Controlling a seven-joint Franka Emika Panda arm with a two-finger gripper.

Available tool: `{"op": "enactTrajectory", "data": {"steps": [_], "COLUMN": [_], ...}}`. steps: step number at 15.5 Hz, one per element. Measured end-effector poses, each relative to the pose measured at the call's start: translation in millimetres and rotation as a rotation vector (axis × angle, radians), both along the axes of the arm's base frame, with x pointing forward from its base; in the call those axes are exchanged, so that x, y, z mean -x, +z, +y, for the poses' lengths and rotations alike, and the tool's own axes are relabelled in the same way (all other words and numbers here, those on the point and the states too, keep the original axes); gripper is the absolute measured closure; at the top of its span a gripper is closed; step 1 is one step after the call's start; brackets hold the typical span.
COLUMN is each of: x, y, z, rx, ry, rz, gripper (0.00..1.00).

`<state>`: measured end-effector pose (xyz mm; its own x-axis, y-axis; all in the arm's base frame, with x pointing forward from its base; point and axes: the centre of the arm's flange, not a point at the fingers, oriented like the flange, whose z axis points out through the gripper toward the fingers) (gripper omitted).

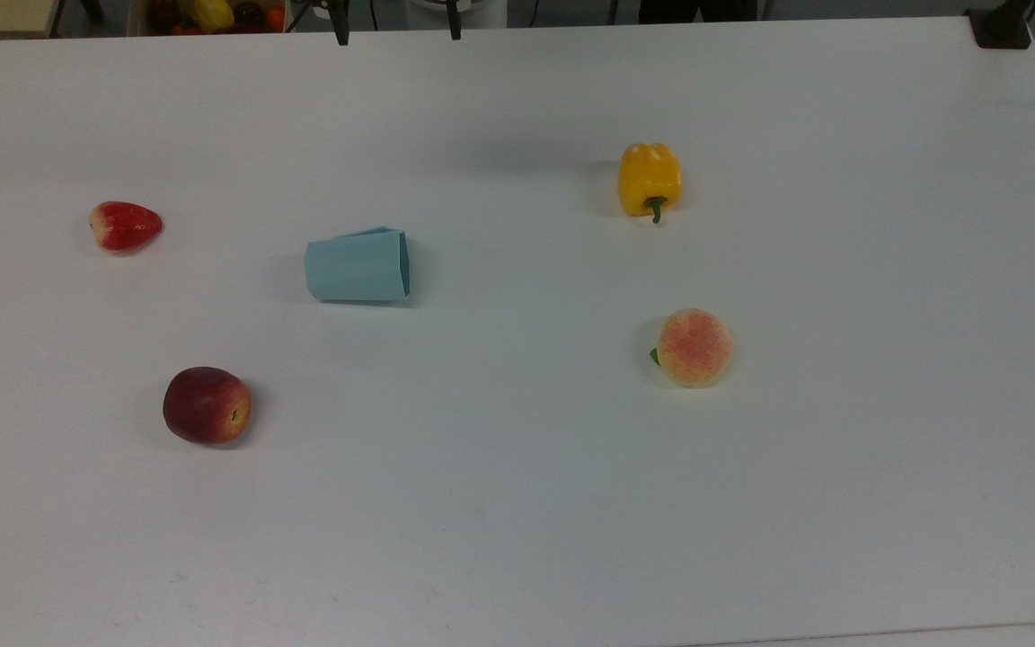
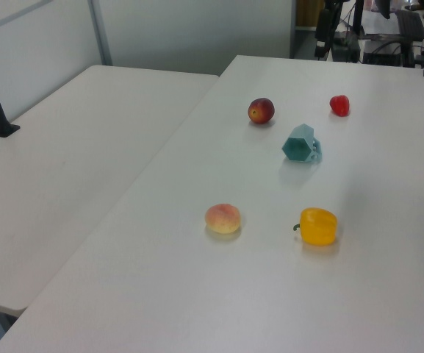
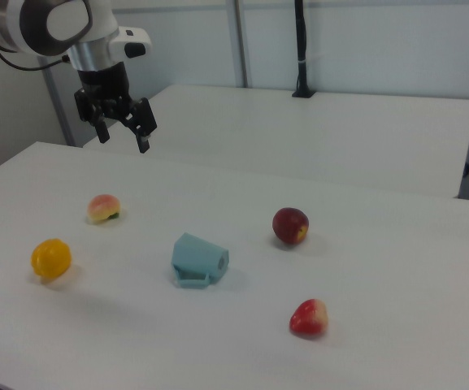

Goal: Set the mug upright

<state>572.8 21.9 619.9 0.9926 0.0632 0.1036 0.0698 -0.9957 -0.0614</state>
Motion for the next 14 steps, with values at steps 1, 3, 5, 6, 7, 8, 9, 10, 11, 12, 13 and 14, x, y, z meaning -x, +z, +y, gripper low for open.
{"op": "enactTrajectory", "data": {"steps": [1,3,5,6,7,8,9,10,11,12,13,14], "x": [-0.3,-1.3,-3.7,-4.8,-6.2,-7.9,-10.3,-14.2,-19.2,-24.0,-28.7,-33.2], "y": [-0.8,-4.3,-10.0,-12.7,-16.2,-20.6,-26.1,-32.0,-38.3,-45.8,-54.0,-62.3], "z": [0.8,4.8,11.6,14.4,17.9,22.6,29.4,37.5,46.3,54.7,61.7,66.7], "rx": [0.002,0.019,0.041,0.05,0.062,0.081,0.099,0.113,0.122,0.135,0.157,0.181], "ry": [0.002,0.012,0.015,0.003,-0.009,-0.019,-0.028,-0.039,-0.053,-0.066,-0.081,-0.094], "rz": [0.001,0.007,0.016,0.021,0.026,0.032,0.037,0.033,0.021,0.013,0.006,0.001], "gripper": [0.0,0.0,0.0,0.0,0.0,0.0,0.0,0.0,0.0,0.0,0.0,0.0]}}
